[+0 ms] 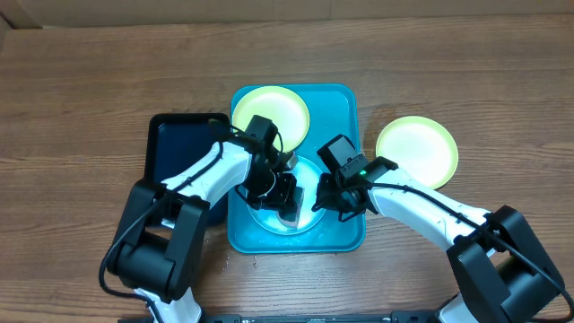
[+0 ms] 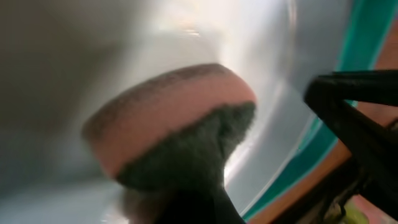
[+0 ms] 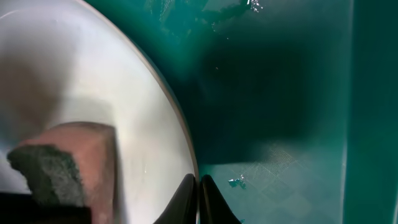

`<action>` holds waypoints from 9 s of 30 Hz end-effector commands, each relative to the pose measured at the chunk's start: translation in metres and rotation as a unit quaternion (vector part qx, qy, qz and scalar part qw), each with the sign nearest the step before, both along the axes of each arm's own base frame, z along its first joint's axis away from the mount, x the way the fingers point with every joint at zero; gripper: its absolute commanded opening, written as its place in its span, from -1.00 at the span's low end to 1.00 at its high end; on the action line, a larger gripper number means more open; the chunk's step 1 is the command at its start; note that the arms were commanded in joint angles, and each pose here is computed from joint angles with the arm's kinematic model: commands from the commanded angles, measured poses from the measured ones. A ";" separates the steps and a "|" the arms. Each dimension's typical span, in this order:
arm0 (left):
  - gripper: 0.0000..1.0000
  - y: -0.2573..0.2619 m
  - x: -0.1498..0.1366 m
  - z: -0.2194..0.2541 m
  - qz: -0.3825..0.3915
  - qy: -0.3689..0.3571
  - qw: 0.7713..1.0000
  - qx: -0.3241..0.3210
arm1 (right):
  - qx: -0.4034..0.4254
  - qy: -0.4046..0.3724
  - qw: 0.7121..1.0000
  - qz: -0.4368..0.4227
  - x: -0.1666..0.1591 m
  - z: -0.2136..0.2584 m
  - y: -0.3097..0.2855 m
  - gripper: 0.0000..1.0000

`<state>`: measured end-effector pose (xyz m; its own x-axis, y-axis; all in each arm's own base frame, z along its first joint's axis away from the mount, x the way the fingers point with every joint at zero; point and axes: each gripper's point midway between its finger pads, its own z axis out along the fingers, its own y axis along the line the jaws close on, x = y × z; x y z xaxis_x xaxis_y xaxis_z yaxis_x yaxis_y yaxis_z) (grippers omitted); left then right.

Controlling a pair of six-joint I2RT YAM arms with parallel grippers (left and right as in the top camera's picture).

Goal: Clean dirty plates on tray and stack at the side
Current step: 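Scrub the white plate with the sponge while right gripper holds its rim, then lift the sponge off the plate toward the black tray with left gripper, then scrub the white plate again with the sponge in the left gripper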

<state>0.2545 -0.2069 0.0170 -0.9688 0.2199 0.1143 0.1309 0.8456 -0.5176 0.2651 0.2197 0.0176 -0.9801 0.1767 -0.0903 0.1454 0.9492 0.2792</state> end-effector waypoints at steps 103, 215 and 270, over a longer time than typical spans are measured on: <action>-0.92 0.041 0.060 0.075 0.029 -0.130 0.989 0.066 | 0.019 0.004 1.000 0.010 -0.003 0.001 0.007 -0.92; -0.92 0.047 0.050 0.042 0.067 -0.121 0.980 0.140 | 0.018 0.003 1.000 0.009 -0.002 0.001 0.007 -0.92; -0.92 0.029 0.007 -0.020 0.046 -0.055 0.985 0.157 | 0.018 0.003 1.000 0.010 -0.002 0.001 0.007 -0.92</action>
